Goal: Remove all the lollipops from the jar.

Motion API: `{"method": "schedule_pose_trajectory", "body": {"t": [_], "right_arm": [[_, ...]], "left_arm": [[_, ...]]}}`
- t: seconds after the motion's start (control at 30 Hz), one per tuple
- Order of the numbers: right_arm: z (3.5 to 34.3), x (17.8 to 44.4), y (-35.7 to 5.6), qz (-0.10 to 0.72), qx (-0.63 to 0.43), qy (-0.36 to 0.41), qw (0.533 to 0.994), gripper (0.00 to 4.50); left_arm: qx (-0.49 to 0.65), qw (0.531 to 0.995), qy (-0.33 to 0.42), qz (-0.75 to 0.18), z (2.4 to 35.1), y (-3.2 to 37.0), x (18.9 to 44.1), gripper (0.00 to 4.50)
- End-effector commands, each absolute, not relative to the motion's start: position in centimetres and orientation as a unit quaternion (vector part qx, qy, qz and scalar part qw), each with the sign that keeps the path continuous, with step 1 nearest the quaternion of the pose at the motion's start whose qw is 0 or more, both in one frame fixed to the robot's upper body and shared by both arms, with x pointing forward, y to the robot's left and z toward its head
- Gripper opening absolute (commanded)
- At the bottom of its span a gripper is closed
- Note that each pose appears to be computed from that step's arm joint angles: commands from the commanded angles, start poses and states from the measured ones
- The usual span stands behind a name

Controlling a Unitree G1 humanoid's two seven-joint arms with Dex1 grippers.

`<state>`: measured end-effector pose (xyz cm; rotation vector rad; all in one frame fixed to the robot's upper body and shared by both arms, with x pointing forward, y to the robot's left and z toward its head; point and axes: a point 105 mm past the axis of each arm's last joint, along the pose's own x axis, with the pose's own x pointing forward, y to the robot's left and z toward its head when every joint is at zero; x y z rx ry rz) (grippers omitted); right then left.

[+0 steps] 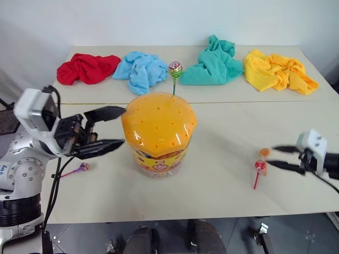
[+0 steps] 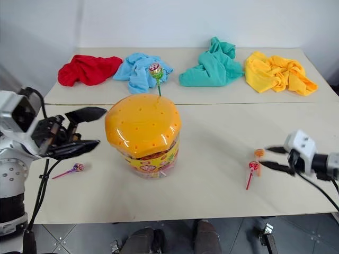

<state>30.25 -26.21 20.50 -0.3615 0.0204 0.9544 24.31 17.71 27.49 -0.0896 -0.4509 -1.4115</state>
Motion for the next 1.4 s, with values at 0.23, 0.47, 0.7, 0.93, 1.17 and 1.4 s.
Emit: {"method": "schedule_pose_trajectory", "body": {"t": [0.23,0.47,0.7,0.93,1.17,1.4], "right_arm": [[31.6,30.8,-14.7,0.554,-0.080,-0.187,0.807,2.95],[32.2,31.6,-8.3,0.604,-0.034,-0.160,0.780,2.95],[31.4,31.4,-6.1,0.635,-0.028,-0.137,0.759,2.95],[32.0,31.8,-5.7,0.633,-0.013,-0.148,0.760,1.47],[34.6,31.1,-7.3,0.638,0.027,-0.204,0.742,0.05],[38.2,31.4,-14.5,0.555,0.011,-0.253,0.792,0.05]], "left_arm": [[-0.104,0.791,-0.236,-0.554,26.4,20.9,25.9,3.79],[-0.104,0.785,-0.242,-0.561,26.4,20.0,26.0,3.79],[-0.106,0.782,-0.248,-0.562,26.5,19.7,25.9,3.79],[-0.105,0.778,-0.253,-0.565,26.8,19.5,25.8,3.79],[-0.098,0.764,-0.259,-0.582,27.4,19.1,25.7,3.79],[-0.056,0.722,-0.229,-0.650,27.6,17.3,24.4,3.79]]}}
